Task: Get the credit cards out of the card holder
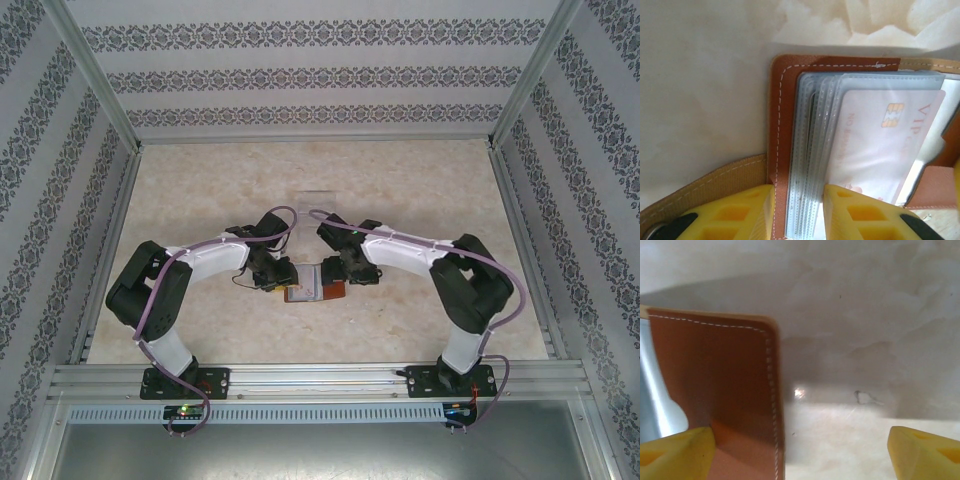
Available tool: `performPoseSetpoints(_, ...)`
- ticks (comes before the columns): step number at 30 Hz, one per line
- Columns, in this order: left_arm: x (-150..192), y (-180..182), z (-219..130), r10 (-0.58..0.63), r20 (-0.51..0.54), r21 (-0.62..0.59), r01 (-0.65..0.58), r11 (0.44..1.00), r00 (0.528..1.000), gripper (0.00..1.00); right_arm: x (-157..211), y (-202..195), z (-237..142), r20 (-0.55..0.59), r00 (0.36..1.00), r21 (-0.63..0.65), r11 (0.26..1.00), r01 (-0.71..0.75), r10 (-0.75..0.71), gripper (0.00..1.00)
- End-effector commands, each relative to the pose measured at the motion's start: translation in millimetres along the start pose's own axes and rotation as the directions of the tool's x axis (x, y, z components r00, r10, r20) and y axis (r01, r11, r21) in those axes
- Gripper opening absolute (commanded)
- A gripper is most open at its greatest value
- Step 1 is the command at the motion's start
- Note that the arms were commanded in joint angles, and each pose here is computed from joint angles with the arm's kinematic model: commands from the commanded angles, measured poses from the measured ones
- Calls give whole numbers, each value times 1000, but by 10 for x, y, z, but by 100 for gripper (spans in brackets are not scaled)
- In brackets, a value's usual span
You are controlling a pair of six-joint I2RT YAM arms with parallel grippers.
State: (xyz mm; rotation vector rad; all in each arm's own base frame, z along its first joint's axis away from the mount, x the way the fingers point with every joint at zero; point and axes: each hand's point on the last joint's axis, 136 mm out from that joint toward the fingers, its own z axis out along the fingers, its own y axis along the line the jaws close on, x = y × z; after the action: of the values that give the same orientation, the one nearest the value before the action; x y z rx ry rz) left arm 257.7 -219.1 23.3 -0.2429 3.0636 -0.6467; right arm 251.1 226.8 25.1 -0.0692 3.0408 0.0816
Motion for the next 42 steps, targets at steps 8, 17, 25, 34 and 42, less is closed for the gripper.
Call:
performPoseSetpoints(8,73,232,132,-11,-28,-107,8,994,1000,29,6,-313,47,-34,990,310,940,139,-135,94)
performPoseSetpoints(17,62,214,119,-9,-26,-103,7,995,1000,29,-98,-16,-246,59,993,133,987,89,-98,86)
performPoseSetpoints(25,43,187,107,-11,-19,-94,9,996,1000,29,-207,161,-562,134,989,16,998,67,-69,72)
performPoseSetpoints(34,42,184,112,-9,-19,-94,7,996,1000,28,-250,540,-669,126,991,-309,951,-1,43,37)
performPoseSetpoints(42,41,185,119,-11,-22,-94,9,996,1000,26,-260,873,-481,-10,992,-577,810,-110,128,31)
